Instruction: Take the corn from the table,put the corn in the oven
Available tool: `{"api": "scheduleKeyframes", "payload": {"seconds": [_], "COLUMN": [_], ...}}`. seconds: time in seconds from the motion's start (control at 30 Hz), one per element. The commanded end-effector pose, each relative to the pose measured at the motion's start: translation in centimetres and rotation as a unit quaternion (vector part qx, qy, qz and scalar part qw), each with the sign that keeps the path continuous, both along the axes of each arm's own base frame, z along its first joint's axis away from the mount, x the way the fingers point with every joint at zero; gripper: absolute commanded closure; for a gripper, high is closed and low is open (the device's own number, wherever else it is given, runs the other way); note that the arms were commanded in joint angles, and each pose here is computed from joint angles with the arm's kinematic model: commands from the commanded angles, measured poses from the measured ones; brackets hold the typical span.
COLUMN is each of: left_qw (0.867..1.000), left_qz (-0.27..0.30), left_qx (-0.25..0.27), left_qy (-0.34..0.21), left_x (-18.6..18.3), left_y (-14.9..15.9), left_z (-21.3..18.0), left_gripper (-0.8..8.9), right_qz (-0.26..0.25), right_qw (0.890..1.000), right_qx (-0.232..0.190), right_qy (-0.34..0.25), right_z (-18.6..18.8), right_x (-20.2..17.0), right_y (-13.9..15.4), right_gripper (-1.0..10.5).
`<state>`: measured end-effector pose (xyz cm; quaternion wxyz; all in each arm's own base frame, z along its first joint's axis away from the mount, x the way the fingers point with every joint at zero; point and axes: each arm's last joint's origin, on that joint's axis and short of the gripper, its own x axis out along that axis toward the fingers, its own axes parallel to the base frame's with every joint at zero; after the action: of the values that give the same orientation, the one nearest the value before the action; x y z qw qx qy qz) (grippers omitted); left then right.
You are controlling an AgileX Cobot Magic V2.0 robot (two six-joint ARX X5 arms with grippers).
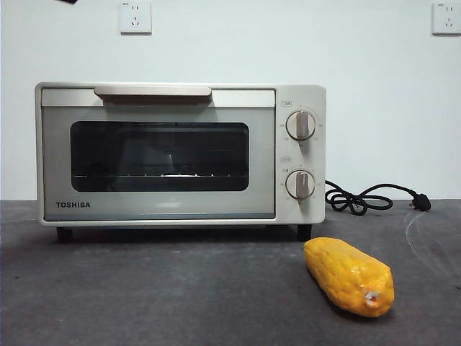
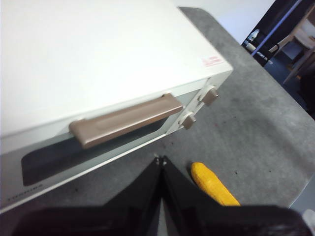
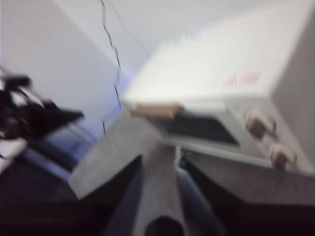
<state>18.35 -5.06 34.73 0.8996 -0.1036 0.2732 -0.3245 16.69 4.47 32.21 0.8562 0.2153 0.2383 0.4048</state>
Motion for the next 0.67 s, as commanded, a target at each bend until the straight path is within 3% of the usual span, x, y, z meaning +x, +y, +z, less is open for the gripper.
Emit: {"api": "scheduleKeyframes", "payload": {"seconds": [0.03, 0.2, 0.43, 0.67], "left_qw": [1.000, 1.000, 1.000, 1.000], "left_qz": [-0.010, -0.013, -0.013, -0.013], "left_qx": [0.004, 0.005, 0.005, 0.005], "left_qy": [-0.009, -0.008, -0.004, -0.004], "left_x": [-0.1, -0.2, -0.2, -0.2], "left_y": [-0.2, -0.3, -0.3, -0.3], "left_z": [0.4, 0.5, 0.4, 0.4], "left_gripper": [8.18, 8.18, 8.18, 8.18], "right_qz": [0.011, -0.011, 0.016, 0.005], "right_qw": [0.998, 0.981, 0.947, 0.918], "right_qx": [-0.063, -0.175, -0.284, -0.350], "right_qy": [0.019, 0.079, 0.148, 0.188], "right_z": [-0.3, -1.7, -5.1, -8.2], "right_x": [0.7, 1.7, 2.3, 3.3], "right_y": [1.5, 4.4, 8.1, 10.3], "right_gripper": [6.2, 4.1, 4.1, 4.1]}}
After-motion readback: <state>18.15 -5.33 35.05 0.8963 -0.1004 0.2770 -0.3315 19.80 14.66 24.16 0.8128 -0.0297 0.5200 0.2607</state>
